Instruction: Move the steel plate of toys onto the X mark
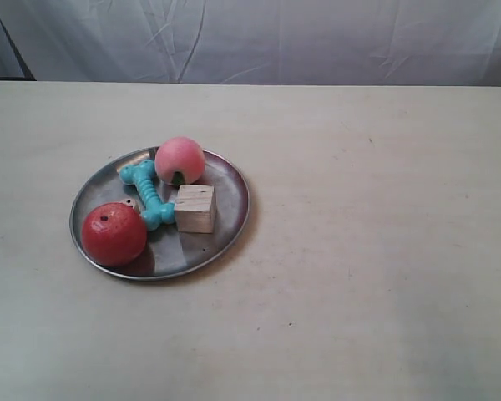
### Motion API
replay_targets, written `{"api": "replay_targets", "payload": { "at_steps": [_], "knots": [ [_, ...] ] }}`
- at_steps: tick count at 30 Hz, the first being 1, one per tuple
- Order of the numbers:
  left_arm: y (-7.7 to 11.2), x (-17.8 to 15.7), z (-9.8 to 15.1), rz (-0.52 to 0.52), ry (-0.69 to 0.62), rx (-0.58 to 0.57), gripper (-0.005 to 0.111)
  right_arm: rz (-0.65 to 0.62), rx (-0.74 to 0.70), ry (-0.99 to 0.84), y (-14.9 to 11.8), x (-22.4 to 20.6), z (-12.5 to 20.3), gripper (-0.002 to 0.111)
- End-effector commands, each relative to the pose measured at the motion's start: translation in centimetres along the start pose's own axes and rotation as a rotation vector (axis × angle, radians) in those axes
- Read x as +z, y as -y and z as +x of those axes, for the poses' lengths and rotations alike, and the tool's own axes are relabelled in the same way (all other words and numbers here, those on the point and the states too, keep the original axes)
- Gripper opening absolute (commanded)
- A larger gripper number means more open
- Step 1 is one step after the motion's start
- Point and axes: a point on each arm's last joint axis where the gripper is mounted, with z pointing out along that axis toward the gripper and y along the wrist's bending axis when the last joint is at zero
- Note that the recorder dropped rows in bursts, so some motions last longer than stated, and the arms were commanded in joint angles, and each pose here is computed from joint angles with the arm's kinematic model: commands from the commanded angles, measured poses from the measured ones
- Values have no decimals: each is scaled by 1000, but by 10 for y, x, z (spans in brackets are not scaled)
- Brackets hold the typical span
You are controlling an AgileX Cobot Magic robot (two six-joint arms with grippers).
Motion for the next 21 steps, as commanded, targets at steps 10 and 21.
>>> {"api": "replay_targets", "payload": {
  "at_steps": [10, 21],
  "knots": [
    [-9, 0, 17, -95, -54, 68, 0, 6, -2, 0, 0, 0, 2, 0],
    [-8, -7, 11, -88, 34, 97, 0, 6, -2, -2, 0, 0, 2, 0]
  ]
}}
